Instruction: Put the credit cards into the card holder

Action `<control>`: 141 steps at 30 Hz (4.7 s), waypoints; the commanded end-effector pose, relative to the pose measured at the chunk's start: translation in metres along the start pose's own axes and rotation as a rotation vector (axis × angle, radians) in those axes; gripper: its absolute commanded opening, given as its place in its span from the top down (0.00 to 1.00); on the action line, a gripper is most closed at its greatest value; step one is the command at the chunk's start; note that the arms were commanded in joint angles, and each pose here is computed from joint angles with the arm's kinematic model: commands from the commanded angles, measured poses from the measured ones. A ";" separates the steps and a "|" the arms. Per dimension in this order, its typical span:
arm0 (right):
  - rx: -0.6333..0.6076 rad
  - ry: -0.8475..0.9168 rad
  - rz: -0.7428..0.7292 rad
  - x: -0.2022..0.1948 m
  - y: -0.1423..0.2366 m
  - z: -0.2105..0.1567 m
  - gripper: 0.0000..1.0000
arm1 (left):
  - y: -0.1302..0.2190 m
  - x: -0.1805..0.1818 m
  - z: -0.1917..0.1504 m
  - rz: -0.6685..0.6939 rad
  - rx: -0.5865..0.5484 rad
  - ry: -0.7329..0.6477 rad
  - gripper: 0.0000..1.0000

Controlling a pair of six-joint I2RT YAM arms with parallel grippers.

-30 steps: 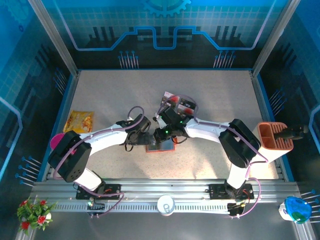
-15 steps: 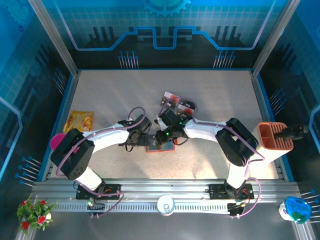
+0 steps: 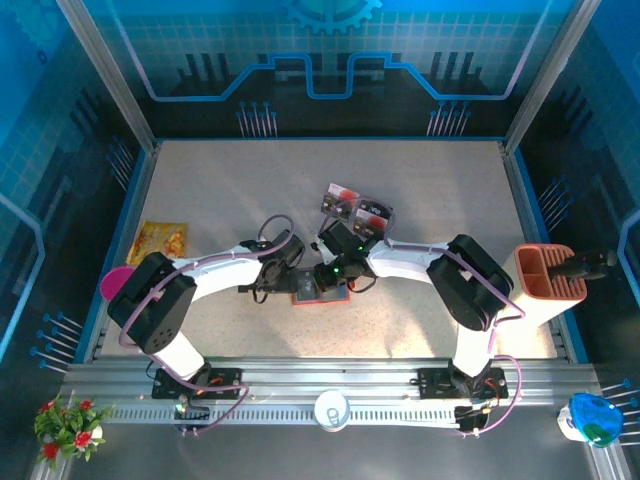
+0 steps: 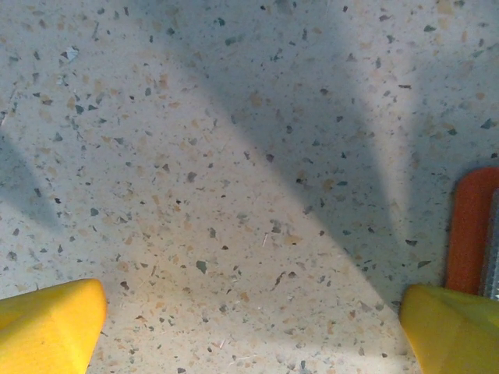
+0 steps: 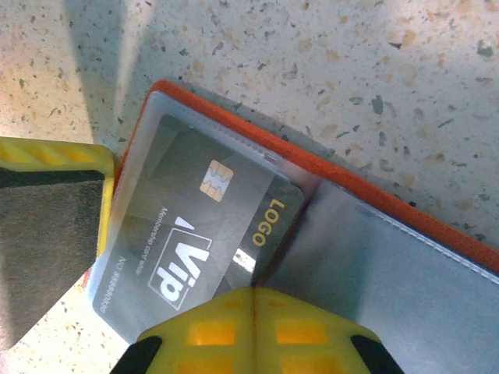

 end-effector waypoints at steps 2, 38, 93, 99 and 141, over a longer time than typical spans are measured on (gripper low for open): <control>0.033 0.000 -0.017 -0.003 -0.008 -0.004 1.00 | -0.009 0.001 -0.003 0.023 0.029 -0.021 0.01; -0.056 -0.008 0.076 0.021 0.037 0.009 0.96 | 0.023 0.014 0.007 0.033 -0.074 -0.002 0.01; -0.044 -0.101 0.106 -0.042 0.036 0.012 0.96 | 0.056 -0.083 0.020 -0.175 -0.180 -0.088 0.01; -0.033 -0.104 0.092 -0.044 0.032 0.012 0.95 | 0.051 -0.083 0.020 -0.153 -0.172 -0.101 0.01; 0.036 -0.100 0.077 -0.036 0.008 0.002 0.96 | 0.013 -0.068 0.007 -0.055 -0.084 -0.131 0.01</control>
Point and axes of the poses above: each hand's point on the last joint's axis, 136 mm out from that joint toward the fingers, its own y axis back along the fingers, its own x axis along the line the jaws close on, z = x × y, the point moved 4 cm from there along y, back along the fingers, and after that the axes turned 13 degrees about -y, right-handed, at the moved point
